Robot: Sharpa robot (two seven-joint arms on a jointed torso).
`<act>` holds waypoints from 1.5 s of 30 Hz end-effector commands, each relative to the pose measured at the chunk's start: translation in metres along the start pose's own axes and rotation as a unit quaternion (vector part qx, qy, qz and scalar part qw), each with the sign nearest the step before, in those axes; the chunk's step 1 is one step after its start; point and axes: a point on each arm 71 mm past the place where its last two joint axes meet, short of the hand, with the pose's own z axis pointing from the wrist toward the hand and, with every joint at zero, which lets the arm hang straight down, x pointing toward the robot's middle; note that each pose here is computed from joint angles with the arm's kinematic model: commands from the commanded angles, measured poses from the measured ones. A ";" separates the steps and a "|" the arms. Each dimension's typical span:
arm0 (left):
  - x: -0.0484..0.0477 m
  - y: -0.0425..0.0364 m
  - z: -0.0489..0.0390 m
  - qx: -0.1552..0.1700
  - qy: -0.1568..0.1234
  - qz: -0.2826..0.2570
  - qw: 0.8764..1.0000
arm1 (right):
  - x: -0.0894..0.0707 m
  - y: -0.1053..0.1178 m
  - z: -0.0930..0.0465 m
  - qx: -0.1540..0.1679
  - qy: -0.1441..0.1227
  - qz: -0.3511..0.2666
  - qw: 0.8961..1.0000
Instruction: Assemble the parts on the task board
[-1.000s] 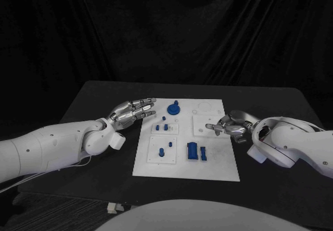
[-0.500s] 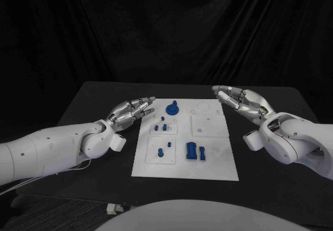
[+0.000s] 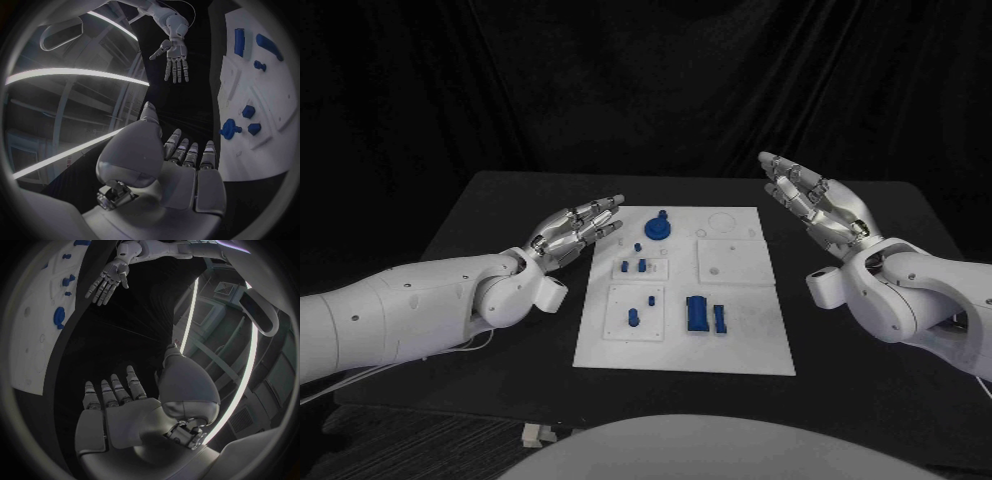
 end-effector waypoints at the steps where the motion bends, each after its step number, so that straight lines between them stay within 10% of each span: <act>1: -0.0003 -0.0143 -0.0012 0.102 -0.007 0.007 0.995 | 0.000 0.000 -0.001 -0.016 0.004 0.016 1.000; 2: -0.0005 -0.0144 -0.0013 0.102 -0.006 0.009 0.995 | 0.000 -0.001 -0.001 -0.015 0.004 0.016 1.000; 3: 0.0001 0.0000 0.0002 0.000 -0.001 0.001 1.000 | -0.001 -0.002 -0.001 -0.001 -0.001 0.002 1.000; 10: 0.0042 -0.0032 0.0062 0.004 -0.020 0.011 1.000 | 0.003 -0.002 0.007 0.007 -0.037 0.013 0.999; 24: 0.0322 -0.0277 0.0384 0.017 -0.151 0.059 0.987 | 0.022 -0.011 0.036 0.076 -0.203 0.076 0.973; 34: 0.0538 -0.0494 0.0538 0.015 -0.254 0.079 0.964 | 0.024 -0.012 0.038 0.084 -0.215 0.082 0.969; 45: 0.0612 -0.0571 0.0572 0.012 -0.289 0.082 0.954 | 0.024 -0.012 0.038 0.084 -0.215 0.082 0.969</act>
